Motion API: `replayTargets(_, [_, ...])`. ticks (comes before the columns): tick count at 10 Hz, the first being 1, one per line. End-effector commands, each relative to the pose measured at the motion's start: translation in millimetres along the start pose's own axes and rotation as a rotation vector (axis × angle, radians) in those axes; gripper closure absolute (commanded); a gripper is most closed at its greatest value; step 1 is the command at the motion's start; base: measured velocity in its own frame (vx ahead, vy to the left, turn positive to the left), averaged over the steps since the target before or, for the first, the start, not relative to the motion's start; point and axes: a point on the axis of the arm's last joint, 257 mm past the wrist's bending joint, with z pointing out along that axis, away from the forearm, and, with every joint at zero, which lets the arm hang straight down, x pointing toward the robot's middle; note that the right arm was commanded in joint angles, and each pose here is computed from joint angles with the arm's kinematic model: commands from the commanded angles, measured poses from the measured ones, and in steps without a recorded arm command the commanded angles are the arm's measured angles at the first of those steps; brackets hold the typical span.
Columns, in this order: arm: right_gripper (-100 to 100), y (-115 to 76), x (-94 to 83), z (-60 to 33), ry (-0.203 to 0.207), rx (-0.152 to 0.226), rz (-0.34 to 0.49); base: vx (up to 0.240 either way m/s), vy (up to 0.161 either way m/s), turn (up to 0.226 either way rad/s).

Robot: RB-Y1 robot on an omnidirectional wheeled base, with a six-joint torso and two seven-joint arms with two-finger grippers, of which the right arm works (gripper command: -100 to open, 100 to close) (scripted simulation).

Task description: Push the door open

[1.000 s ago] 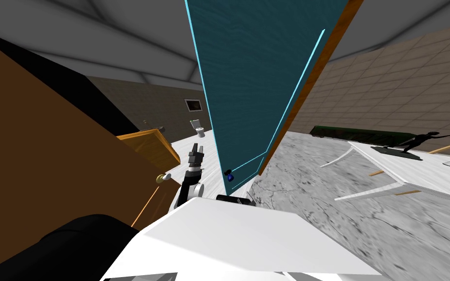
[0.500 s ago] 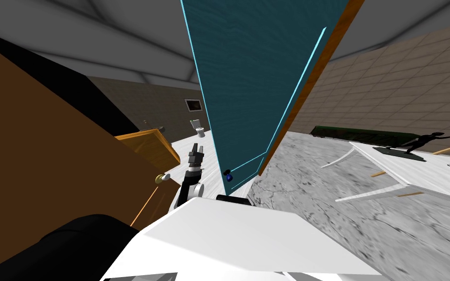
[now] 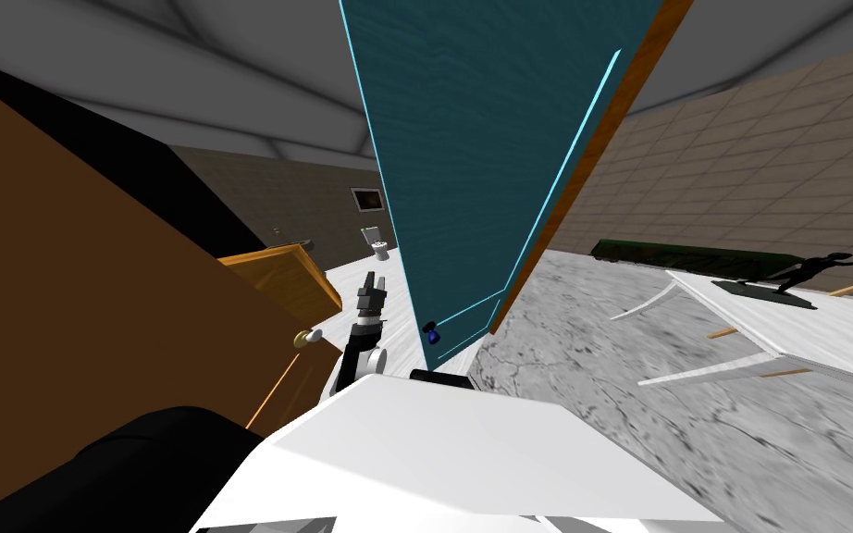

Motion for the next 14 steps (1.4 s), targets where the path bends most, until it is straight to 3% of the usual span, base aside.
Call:
replayTargets(1, [-100, 2.8, -0.6, -1.3, -0.002, 0.001, -0.023, 0.011, -0.015, -0.004])
replayTargets(8, [-100, 18.2, -6.1, -14.0, -0.007, 0.012, -0.140, 0.006, -0.012, 0.008])
replayTargets(9, [-100, 4.9, -13.9, -2.8, -0.029, 0.028, -0.158, 0.000, 0.000, 0.000])
replayTargets(14, [-100, -7.1, -8.2, 5.3, -0.016, 0.018, -0.176, 0.131, 0.114, 0.013])
